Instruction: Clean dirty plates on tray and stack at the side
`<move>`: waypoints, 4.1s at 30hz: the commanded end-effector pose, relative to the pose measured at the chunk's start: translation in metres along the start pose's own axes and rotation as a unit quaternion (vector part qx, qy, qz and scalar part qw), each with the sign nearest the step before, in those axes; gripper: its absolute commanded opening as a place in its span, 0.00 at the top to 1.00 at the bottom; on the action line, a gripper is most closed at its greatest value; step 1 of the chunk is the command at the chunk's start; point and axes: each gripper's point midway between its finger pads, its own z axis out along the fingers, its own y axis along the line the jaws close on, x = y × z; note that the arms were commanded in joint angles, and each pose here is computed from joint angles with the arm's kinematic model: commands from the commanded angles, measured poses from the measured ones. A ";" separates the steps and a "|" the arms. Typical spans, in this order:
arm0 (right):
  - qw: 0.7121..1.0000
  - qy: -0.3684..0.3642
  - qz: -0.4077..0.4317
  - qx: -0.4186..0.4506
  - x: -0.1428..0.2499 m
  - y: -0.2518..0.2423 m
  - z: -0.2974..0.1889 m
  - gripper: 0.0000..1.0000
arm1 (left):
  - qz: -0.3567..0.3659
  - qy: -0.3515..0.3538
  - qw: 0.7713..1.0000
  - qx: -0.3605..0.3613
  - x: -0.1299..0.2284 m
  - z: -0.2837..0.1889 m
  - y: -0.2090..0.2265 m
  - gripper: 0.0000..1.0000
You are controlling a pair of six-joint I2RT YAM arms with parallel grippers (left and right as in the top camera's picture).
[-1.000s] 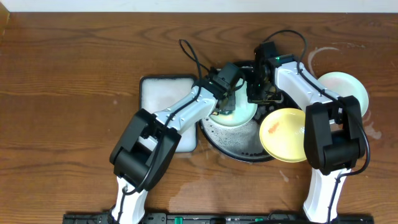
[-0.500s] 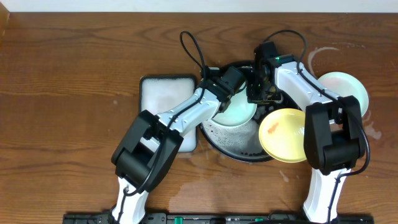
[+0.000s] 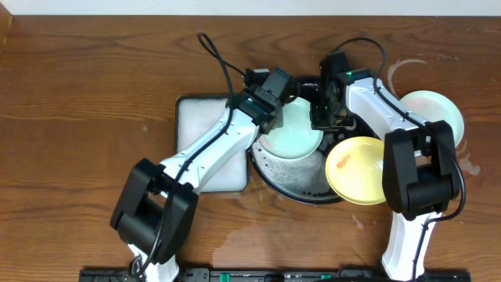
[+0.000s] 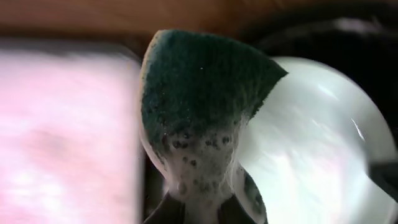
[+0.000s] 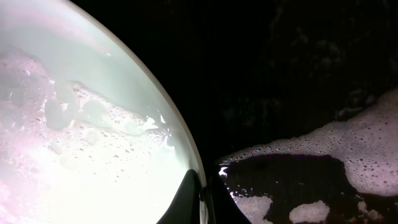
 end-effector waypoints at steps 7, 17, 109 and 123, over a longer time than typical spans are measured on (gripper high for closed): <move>0.999 0.023 0.009 0.025 0.011 -0.012 0.015 0.99 | -0.017 0.105 0.994 0.019 0.056 0.061 -0.014 0.93; 0.999 0.023 0.009 0.025 0.011 -0.012 0.015 0.99 | 0.046 0.005 0.979 -0.196 0.027 0.058 0.064 0.93; 0.726 -0.342 -0.302 0.514 -0.003 0.067 -0.294 0.99 | -0.094 0.132 0.987 -0.007 0.023 -0.003 0.165 0.92; 0.756 -0.333 -0.310 0.470 -0.009 0.062 -0.267 0.99 | -0.097 0.161 0.982 0.002 0.041 0.014 0.162 0.77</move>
